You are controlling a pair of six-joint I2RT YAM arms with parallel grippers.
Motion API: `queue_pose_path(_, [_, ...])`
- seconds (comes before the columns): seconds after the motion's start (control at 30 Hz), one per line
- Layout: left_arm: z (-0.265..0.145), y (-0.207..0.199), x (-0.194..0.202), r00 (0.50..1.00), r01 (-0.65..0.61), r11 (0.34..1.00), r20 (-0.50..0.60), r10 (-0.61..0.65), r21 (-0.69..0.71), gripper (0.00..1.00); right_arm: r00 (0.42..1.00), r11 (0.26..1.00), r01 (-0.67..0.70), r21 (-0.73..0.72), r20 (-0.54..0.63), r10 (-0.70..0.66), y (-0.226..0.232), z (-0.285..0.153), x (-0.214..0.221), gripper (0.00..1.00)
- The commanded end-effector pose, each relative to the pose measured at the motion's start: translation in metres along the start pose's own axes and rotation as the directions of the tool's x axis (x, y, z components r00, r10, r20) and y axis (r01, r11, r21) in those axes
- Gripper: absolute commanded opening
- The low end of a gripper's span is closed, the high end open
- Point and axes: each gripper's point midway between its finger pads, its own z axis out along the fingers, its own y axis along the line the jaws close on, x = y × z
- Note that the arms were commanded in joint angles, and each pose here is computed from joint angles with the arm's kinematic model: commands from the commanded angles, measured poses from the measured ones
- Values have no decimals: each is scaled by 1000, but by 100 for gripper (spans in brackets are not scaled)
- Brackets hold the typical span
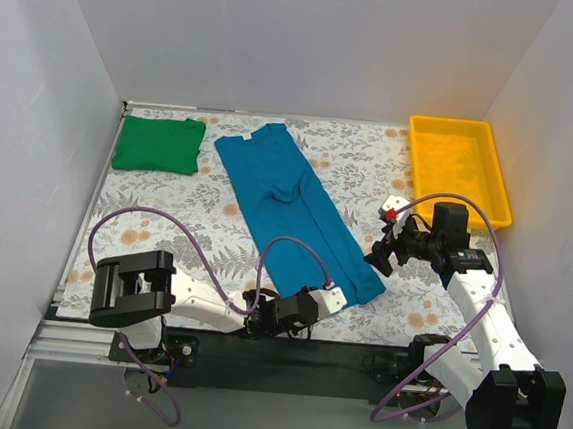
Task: Fold and stack the t-shirts
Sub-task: Fold the tshirt
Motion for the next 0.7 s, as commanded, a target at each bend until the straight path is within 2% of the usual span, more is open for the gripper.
queue_pose_path(0.0, [-4, 6, 20, 998, -24, 1000, -62, 23, -7, 19, 999, 1000, 28, -6, 31, -27, -1, -2, -11, 97])
queue_pose_path(0.03, [-4, 6, 20, 998, -24, 1000, -63, 24, -3, 13, 999, 1000, 28, -7, 30, -28, -1, -2, -11, 97])
queue_pose_path(0.2, [-5, 2, 17, 998, -28, 999, -54, 29, 20, 0, 999, 1000, 27, -8, 29, -27, -1, -2, -10, 97])
queue_pose_path(0.4, [-11, -3, -1, 1000, -11, 998, -3, 11, 57, 0, 999, 999, 34, -35, 35, -33, 3, -1, -10, 97])
queue_pose_path(0.67, [-25, 1, -18, 997, 45, 994, 64, -52, 103, 0, 996, 981, 85, -172, 31, -81, 24, 3, 1, 95])
